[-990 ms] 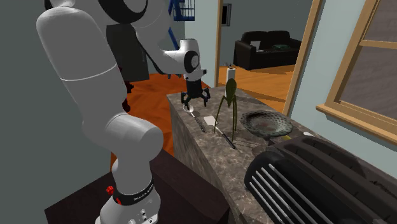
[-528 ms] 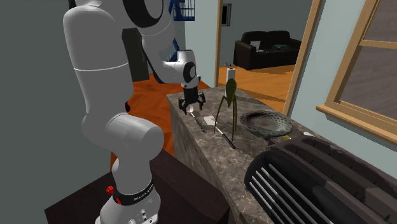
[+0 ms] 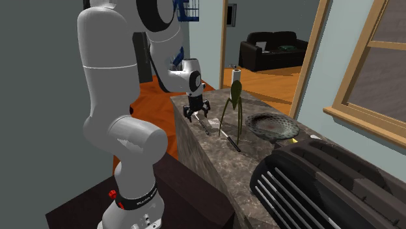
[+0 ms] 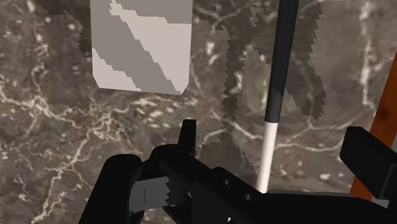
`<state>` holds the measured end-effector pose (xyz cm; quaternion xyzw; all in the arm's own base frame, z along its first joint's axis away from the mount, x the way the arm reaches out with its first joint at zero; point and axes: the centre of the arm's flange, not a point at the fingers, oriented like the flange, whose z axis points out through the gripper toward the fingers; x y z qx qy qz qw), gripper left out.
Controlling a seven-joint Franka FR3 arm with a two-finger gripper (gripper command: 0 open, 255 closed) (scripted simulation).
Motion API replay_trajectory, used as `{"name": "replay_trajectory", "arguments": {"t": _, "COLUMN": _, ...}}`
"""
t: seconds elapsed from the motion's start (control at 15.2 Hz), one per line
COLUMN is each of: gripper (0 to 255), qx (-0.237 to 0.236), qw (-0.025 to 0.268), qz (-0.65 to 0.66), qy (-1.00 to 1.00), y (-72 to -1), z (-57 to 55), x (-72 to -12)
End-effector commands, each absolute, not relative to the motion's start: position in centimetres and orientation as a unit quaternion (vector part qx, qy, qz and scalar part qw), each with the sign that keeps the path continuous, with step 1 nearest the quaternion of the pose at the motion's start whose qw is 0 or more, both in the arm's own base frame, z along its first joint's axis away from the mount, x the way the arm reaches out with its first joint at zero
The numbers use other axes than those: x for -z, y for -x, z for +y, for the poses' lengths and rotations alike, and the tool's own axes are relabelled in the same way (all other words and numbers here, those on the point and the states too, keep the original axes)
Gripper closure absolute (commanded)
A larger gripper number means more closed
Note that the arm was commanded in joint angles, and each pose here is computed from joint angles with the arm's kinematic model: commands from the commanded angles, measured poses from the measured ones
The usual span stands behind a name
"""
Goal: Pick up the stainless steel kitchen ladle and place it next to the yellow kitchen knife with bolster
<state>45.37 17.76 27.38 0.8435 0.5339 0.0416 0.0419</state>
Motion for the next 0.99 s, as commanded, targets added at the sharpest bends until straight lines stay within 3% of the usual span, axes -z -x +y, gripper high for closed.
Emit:
{"name": "replay_trajectory", "arguments": {"t": 0.0, "gripper": 0, "qx": -0.042, "qw": 0.042, "qz": 0.534, "qy": -0.843, "y": -45.43, "z": 17.77, "x": -27.31}}
{"name": "replay_trajectory", "arguments": {"t": 0.26, "gripper": 0, "qx": -0.042, "qw": 0.042, "qz": 0.534, "qy": -0.843, "y": -45.42, "z": 17.77, "x": -27.31}}
{"name": "replay_trajectory", "arguments": {"t": 0.33, "gripper": 255, "qx": -0.042, "qw": 0.042, "qz": 0.534, "qy": -0.843, "y": -45.42, "z": 17.77, "x": -27.31}}
{"name": "replay_trajectory", "arguments": {"t": 0.92, "gripper": 255, "qx": -0.042, "qw": 0.042, "qz": 0.534, "qy": -0.843, "y": -45.43, "z": 17.77, "x": -27.31}}
